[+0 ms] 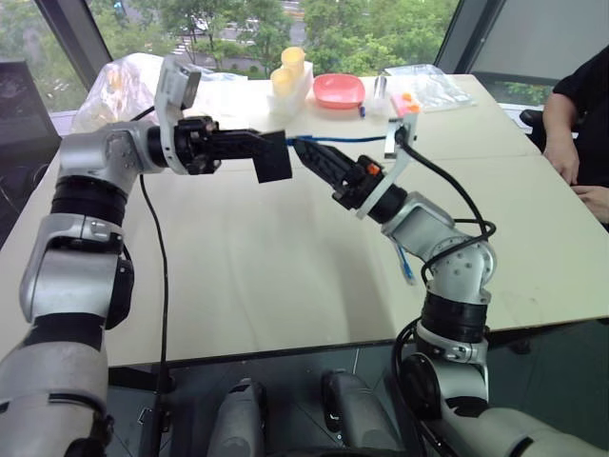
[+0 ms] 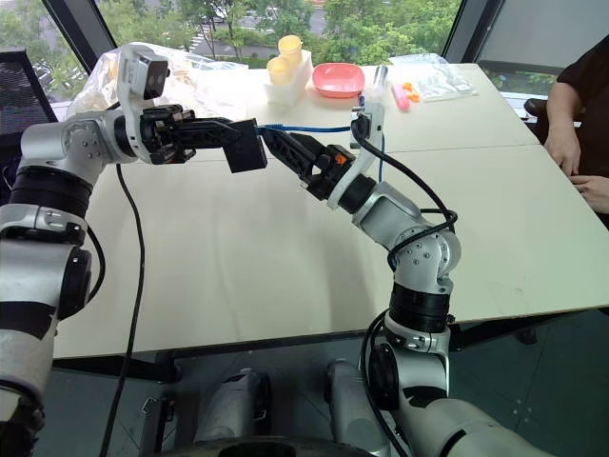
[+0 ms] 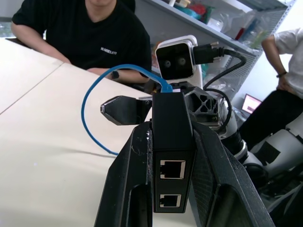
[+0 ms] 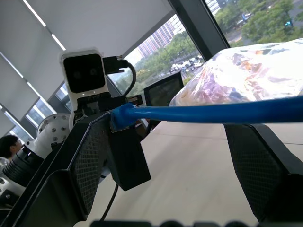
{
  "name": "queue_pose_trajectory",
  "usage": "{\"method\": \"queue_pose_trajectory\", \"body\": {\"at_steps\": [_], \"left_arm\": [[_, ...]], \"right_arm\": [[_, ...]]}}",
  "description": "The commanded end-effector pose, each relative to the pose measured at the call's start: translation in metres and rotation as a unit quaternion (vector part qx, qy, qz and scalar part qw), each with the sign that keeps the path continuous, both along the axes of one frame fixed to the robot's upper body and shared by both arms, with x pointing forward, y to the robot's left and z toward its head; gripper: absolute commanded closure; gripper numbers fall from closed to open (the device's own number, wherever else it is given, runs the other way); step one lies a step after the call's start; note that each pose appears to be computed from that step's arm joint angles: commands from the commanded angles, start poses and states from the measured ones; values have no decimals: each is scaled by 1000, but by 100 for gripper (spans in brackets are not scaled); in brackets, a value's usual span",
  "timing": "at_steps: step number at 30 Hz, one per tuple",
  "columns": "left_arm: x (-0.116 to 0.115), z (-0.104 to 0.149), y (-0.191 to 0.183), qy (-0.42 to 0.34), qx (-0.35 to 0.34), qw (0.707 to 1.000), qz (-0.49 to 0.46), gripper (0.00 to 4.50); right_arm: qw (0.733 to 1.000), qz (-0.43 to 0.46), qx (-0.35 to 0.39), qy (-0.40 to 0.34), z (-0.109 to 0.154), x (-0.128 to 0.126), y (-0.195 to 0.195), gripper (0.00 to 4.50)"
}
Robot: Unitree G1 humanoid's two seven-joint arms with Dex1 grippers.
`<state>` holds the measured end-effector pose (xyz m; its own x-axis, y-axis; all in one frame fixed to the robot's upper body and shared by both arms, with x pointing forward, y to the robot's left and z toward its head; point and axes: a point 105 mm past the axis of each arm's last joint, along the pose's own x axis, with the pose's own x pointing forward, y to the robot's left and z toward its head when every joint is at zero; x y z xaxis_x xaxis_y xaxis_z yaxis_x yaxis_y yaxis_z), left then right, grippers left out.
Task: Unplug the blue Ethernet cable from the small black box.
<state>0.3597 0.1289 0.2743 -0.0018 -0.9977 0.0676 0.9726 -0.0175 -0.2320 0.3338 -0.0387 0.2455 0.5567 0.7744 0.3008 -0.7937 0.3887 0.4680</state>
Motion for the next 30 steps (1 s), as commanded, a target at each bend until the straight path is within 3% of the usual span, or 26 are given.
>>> {"method": "queue_pose_trajectory", "body": {"at_steps": [1, 18, 21, 26, 30], "left_arm": [[-2, 11, 1, -16, -14, 1000, -5, 393], [-3, 10, -3, -12, -19, 1000, -15, 393], [-3, 10, -4, -12, -20, 1000, -15, 393], [-3, 10, -4, -13, -20, 1000, -15, 393], [-3, 12, -4, -14, -23, 1000, -14, 393]], "right_arm": [[999, 17, 10, -28, 12, -9, 3, 59], [998, 25, 48, -22, 16, -9, 5, 59], [998, 32, 55, -18, 15, -11, 8, 138], [997, 38, 60, -13, 13, -13, 11, 395], [997, 41, 63, -11, 12, -14, 13, 407]]}}
